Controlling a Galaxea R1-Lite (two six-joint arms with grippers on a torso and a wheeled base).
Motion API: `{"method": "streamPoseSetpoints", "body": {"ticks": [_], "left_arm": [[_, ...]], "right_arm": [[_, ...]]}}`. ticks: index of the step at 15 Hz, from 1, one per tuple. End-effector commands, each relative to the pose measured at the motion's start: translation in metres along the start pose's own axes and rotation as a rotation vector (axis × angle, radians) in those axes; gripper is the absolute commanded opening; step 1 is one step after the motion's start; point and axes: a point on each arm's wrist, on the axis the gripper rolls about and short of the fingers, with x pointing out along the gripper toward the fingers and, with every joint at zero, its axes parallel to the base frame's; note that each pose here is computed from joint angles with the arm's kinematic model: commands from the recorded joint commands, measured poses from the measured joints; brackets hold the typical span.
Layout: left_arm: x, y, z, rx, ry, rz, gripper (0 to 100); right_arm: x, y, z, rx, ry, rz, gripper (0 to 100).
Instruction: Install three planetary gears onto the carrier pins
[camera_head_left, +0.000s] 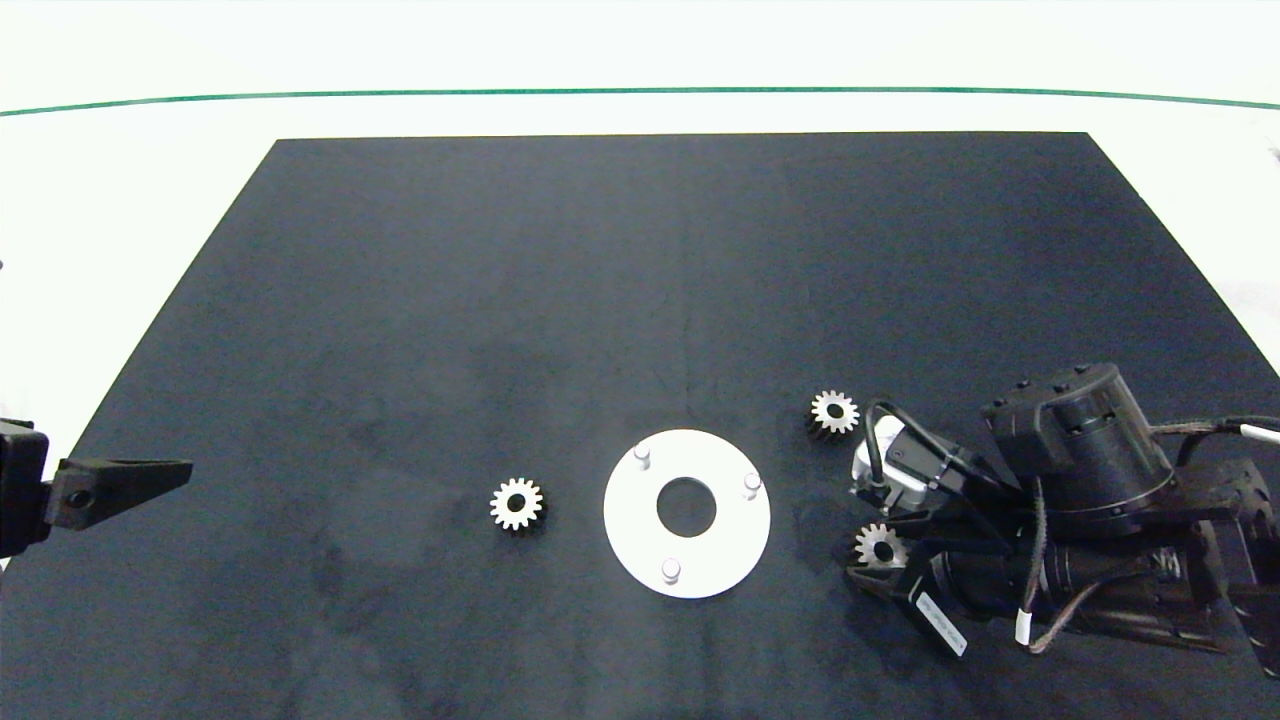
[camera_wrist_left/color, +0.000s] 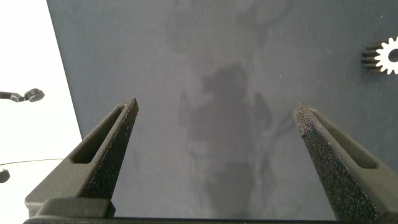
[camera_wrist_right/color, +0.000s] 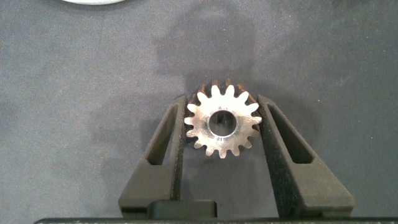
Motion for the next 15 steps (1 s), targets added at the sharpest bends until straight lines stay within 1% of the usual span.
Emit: {"method": "streamPoseSetpoints", "body": {"ticks": [1, 3, 4, 5, 6, 7, 9, 10, 11, 12, 15], "left_arm": [[-0.001, -0.001, -0.001, 0.007, -0.001, -0.006, 100], [-0.001, -0.002, -0.001, 0.008, 0.000, -0.010, 100], [-0.001, -0.002, -0.001, 0.008, 0.001, -0.010, 100], [-0.001, -0.001, -0.001, 0.007, 0.000, -0.009, 100], [-0.001, -0.001, 0.000, 0.005, -0.001, -0.006, 100], [-0.005, 0.000, 0.001, 0.001, -0.017, 0.000, 100], [-0.013, 0.001, 0.001, -0.004, -0.046, 0.009, 100], [-0.014, 0.001, 0.000, -0.004, -0.051, 0.009, 100], [-0.017, 0.001, 0.000, -0.004, -0.059, 0.010, 100], [-0.016, 0.001, 0.000, -0.003, -0.059, 0.008, 100], [-0.017, 0.001, 0.000, -0.004, -0.060, 0.010, 100]], "right_arm": [[-0.011, 0.001, 0.003, -0.007, -0.039, -0.003, 28], [-0.027, 0.009, 0.007, -0.033, -0.096, 0.010, 24], [-0.036, 0.017, 0.014, -0.057, -0.142, 0.030, 22], [-0.041, 0.024, 0.020, -0.074, -0.171, 0.052, 22], [-0.043, 0.031, 0.027, -0.079, -0.192, 0.075, 22], [-0.046, 0.038, 0.035, -0.074, -0.216, 0.093, 22], [-0.037, 0.046, 0.044, -0.084, -0.205, 0.102, 22], [-0.034, 0.048, 0.047, -0.086, -0.205, 0.105, 22], [-0.028, 0.056, 0.054, -0.101, -0.206, 0.125, 22], [-0.025, 0.063, 0.058, -0.111, -0.204, 0.142, 22], [-0.011, 0.077, 0.070, -0.124, -0.192, 0.145, 22]]}}
